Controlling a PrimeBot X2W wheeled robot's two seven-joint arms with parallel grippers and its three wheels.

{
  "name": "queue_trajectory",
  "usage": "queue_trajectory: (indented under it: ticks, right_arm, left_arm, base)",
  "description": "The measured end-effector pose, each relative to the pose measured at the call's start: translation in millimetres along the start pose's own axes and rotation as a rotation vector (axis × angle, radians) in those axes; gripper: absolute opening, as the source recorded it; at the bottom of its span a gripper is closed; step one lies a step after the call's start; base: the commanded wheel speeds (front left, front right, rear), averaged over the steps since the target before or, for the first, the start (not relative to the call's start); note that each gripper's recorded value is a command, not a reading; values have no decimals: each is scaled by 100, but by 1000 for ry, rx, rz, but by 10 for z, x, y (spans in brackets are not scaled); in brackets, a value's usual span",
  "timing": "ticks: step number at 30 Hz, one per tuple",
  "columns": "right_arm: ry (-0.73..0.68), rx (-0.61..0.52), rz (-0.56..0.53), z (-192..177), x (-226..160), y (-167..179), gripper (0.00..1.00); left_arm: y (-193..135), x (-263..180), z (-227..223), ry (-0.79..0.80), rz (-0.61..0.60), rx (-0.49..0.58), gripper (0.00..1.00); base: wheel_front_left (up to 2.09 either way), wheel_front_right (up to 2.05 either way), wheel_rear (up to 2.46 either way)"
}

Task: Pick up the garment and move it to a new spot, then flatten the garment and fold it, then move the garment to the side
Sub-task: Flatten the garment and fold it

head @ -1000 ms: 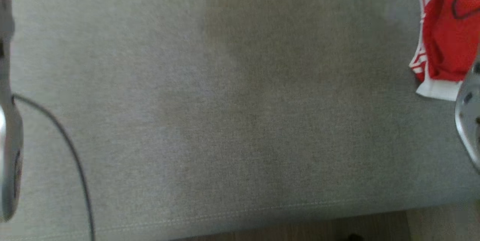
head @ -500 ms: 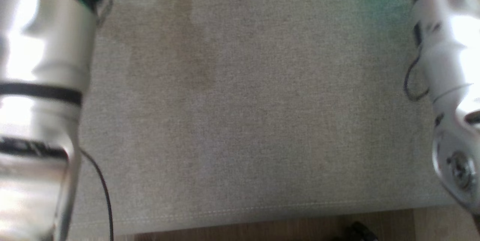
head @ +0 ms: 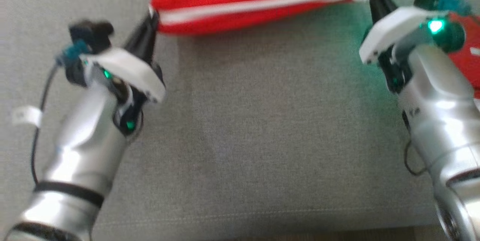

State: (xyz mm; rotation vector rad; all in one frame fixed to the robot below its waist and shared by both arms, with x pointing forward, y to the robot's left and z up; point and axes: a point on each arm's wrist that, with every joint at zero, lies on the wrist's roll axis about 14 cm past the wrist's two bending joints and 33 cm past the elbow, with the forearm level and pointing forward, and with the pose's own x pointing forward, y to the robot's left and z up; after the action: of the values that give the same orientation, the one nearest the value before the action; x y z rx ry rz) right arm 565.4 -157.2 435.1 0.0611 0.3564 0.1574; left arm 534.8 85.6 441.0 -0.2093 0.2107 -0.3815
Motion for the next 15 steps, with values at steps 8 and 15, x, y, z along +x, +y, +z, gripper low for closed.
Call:
queue_trajectory:
  ticks: [8, 15]
  right_arm:
    - [87, -28, 22, -154, -477, -74, 0]
    - [195, -57, 46, -388, -878, -156, 0]
  left_arm:
    - [-272, -498, -110, 28, -65, 26, 0]
    - [-446, -846, -168, 30, -98, 30, 0]
  base:
    - [0, 0, 0]
    - [0, 0, 0]
